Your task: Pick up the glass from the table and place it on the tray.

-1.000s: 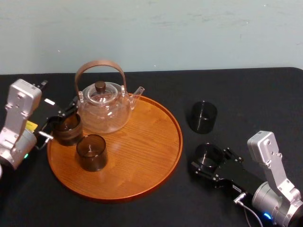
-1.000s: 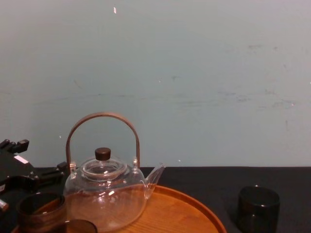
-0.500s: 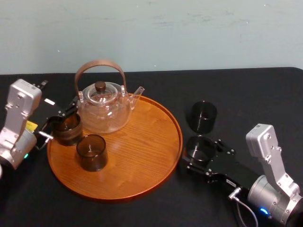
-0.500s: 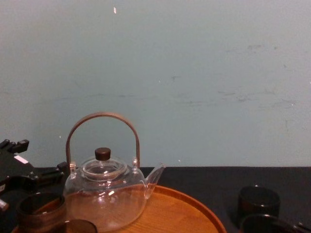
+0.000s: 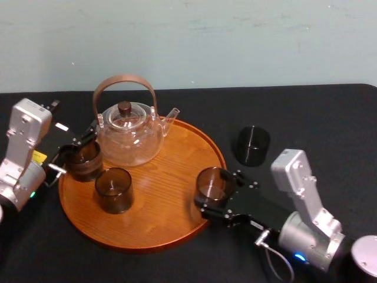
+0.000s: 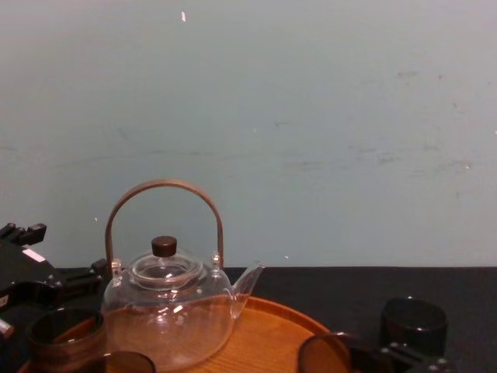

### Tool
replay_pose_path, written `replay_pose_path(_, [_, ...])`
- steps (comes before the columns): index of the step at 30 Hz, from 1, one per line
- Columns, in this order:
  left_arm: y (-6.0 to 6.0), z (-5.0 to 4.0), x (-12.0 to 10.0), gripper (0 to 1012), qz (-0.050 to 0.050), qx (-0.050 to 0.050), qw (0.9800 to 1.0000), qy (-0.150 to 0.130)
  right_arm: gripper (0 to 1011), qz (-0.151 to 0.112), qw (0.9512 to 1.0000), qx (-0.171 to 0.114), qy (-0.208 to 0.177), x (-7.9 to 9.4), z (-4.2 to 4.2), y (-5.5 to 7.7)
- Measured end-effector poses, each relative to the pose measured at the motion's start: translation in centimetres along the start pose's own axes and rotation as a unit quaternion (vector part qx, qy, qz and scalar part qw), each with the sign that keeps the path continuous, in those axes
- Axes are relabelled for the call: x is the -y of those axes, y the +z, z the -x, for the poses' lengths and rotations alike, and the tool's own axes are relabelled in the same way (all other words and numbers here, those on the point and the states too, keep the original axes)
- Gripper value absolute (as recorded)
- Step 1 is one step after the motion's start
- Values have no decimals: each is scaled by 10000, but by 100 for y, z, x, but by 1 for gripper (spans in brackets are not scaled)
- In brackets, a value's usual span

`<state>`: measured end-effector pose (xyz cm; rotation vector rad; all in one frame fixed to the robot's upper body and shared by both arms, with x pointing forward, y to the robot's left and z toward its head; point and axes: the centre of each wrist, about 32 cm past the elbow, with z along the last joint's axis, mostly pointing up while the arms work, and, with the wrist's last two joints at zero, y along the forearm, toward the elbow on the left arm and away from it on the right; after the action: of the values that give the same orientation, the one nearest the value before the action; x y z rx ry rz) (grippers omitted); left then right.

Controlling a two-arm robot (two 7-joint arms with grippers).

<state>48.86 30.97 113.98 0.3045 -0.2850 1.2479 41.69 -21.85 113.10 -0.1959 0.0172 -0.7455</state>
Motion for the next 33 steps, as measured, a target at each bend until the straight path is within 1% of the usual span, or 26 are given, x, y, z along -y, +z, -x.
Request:
replay_pose_path(3, [0, 0, 0, 1001, 0, 0, 10000, 0, 905, 8, 10000, 7, 92, -77, 24, 0])
replay_pose_path(8, [0, 0, 0, 1002, 0, 0, 10000, 0, 905, 47, 9996, 46, 291, -258, 72, 8])
replay_pose_path(12, [0, 0, 0, 1001, 0, 0, 10000, 0, 905, 47, 9993, 59, 372, -332, 88, 9])
replay_pose_path(15, [0, 0, 0, 1001, 0, 0, 10000, 0, 905, 43, 9989, 80, 460, -420, 108, 8])
replay_pose_path(27, [0, 0, 0, 1001, 0, 0, 10000, 0, 905, 36, 9981, 130, 601, -587, 121, 34])
replay_pose_path(33, [0, 0, 0, 1001, 0, 0, 10000, 0, 905, 82, 9979, 114, 628, -641, 114, 15])
